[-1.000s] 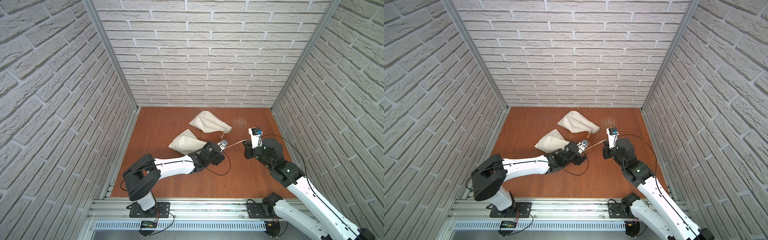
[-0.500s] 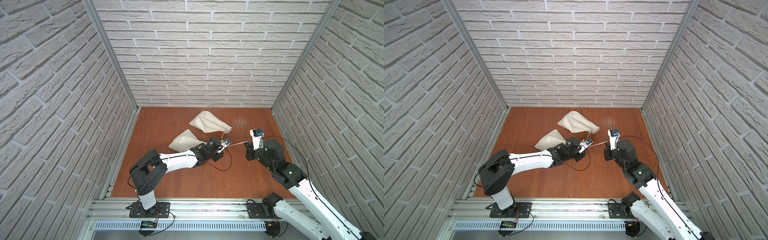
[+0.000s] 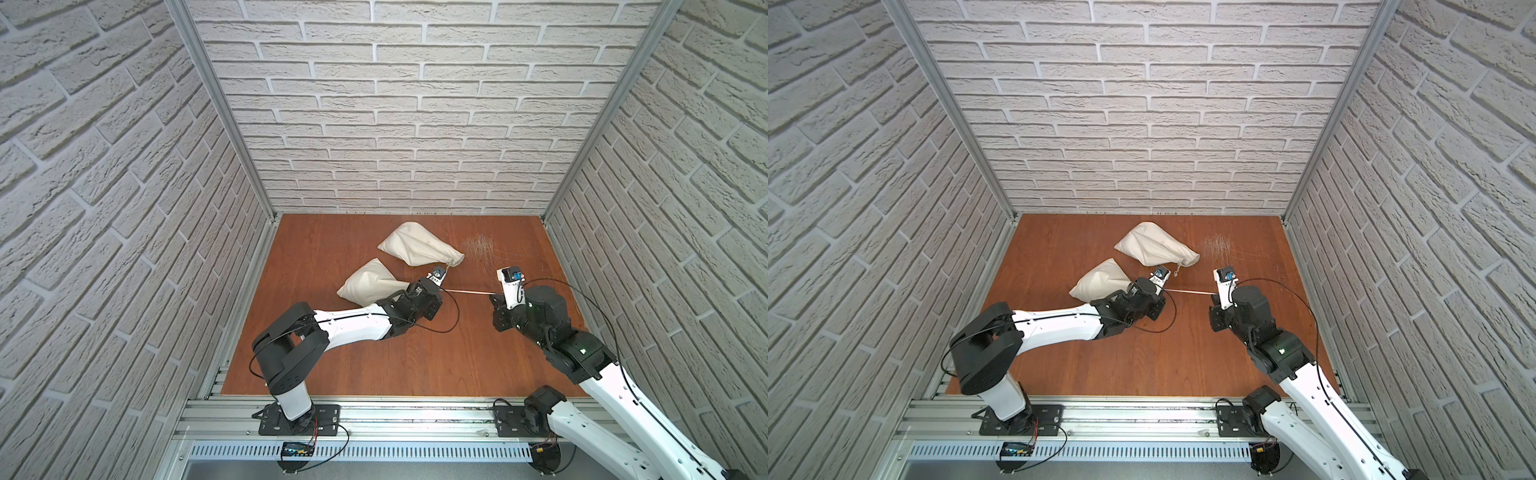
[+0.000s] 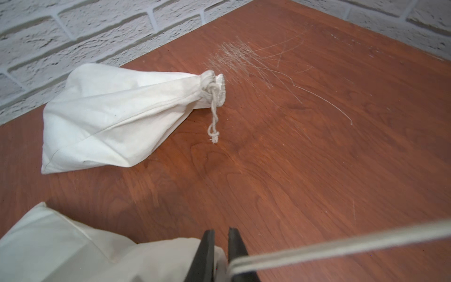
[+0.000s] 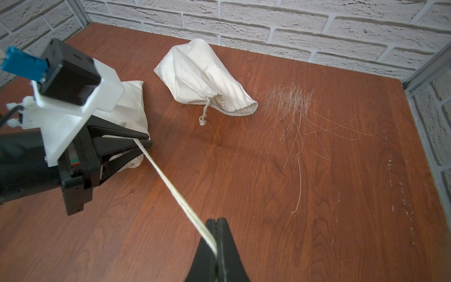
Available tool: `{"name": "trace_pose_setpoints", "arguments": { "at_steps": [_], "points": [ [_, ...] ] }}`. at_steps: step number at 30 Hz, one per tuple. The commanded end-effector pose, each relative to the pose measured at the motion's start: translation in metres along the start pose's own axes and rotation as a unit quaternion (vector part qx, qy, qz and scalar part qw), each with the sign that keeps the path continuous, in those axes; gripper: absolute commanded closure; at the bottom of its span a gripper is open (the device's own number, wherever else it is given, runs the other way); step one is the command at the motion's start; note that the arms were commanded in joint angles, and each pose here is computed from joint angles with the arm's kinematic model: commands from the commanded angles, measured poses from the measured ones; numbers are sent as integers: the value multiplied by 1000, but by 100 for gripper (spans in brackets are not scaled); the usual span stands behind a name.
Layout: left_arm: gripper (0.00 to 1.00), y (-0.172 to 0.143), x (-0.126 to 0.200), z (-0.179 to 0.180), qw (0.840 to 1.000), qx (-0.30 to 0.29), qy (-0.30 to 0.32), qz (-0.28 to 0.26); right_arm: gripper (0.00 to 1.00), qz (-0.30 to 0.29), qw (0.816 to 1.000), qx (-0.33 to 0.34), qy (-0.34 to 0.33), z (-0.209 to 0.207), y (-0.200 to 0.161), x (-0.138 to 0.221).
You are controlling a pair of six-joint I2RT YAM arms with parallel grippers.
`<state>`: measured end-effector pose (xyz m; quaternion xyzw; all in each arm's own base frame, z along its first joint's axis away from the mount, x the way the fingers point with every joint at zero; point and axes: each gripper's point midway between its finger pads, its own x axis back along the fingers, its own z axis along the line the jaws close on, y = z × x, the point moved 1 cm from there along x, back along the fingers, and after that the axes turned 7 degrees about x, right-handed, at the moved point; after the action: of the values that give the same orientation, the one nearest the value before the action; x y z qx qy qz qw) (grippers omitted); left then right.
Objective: Close the soil bag
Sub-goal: Frap the soil bag at the center of the board.
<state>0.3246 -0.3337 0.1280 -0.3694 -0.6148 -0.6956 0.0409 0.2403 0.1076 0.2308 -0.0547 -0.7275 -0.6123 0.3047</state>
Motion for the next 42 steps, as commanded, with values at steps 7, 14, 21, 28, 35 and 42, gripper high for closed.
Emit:
{"name": "trace_pose_setpoints", "arguments": {
  "at_steps": [7,14,21,28,35,42],
  "points": [
    [75,-141,49,176,910,72,359,192,97,-83,986,-65,-130,-58,36,25],
    [83,-160,64,213,886,157,396,186,97,-68,992,-73,-73,-39,31,-5],
    [76,-146,98,241,867,192,440,135,97,-43,996,-57,-49,-27,22,-35],
    [70,-136,101,254,865,216,437,120,97,-48,988,-75,-123,-54,16,-19],
    [72,-143,104,262,854,224,454,120,97,-14,995,-67,-69,-33,6,-46],
    [56,-113,112,249,882,212,416,65,97,4,999,-40,-4,7,0,-76]
  ]
}}
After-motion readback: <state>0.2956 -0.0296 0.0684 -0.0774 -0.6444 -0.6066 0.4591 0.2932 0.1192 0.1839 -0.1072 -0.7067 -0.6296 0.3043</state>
